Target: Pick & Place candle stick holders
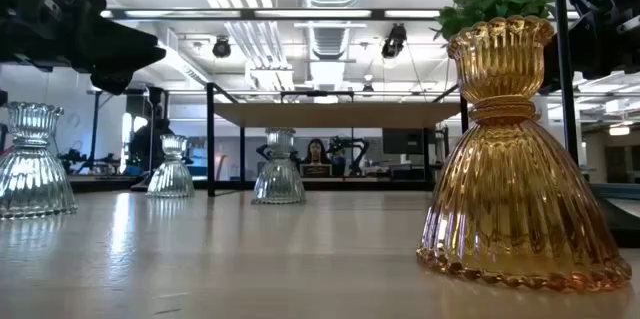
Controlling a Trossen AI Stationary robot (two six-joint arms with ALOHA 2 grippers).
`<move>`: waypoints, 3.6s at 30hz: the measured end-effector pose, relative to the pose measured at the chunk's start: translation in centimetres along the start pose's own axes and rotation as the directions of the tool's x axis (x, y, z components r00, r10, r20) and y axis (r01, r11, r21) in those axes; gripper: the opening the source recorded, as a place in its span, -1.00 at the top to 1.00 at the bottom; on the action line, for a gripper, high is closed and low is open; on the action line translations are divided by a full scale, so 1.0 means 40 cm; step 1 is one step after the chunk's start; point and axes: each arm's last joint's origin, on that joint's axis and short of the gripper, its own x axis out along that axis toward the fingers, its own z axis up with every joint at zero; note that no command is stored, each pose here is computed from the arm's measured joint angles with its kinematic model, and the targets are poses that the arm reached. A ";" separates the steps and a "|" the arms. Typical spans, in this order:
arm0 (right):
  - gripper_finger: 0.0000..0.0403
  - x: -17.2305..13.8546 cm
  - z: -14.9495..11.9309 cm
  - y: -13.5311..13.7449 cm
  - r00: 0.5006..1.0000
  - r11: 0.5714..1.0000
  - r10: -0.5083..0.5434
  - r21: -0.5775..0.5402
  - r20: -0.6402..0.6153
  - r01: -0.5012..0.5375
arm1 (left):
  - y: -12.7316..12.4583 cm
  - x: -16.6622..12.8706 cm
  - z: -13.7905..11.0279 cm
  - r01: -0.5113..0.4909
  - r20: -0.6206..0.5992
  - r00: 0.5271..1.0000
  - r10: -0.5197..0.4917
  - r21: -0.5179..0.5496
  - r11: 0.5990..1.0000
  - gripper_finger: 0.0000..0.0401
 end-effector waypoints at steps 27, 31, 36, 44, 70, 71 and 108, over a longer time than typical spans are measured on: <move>0.96 0.000 0.000 0.000 1.000 1.000 0.000 -0.001 0.001 0.000 | 0.000 0.000 0.000 0.000 0.000 1.000 0.000 0.000 1.000 0.27; 0.96 0.000 0.009 0.000 0.999 1.000 -0.001 0.010 0.035 0.001 | 0.000 0.000 0.000 0.000 0.000 1.000 0.000 0.000 1.000 0.27; 0.96 -0.025 0.109 -0.011 0.897 0.945 -0.123 0.327 0.425 -0.026 | 0.000 0.000 0.000 0.000 0.000 1.000 0.000 0.000 1.000 0.27; 0.96 -0.170 0.313 -0.033 0.393 0.998 -0.057 0.054 0.918 0.020 | 0.002 0.001 0.005 -0.029 0.033 0.999 0.029 0.010 1.000 0.27; 0.96 0.001 0.821 0.051 0.978 0.988 0.134 -0.095 0.159 -0.120 | -0.007 -0.127 0.320 -0.130 0.689 0.693 0.211 -0.168 0.977 0.27; 0.96 0.006 0.820 0.053 0.981 0.989 0.134 -0.084 0.138 -0.123 | -0.009 -0.132 0.341 -0.132 0.659 0.722 0.211 -0.168 0.977 0.27; 0.96 0.073 0.342 0.191 0.650 0.908 0.248 0.407 -0.719 0.104 | -0.025 -0.147 0.577 -0.453 0.188 0.884 0.428 0.121 0.883 0.27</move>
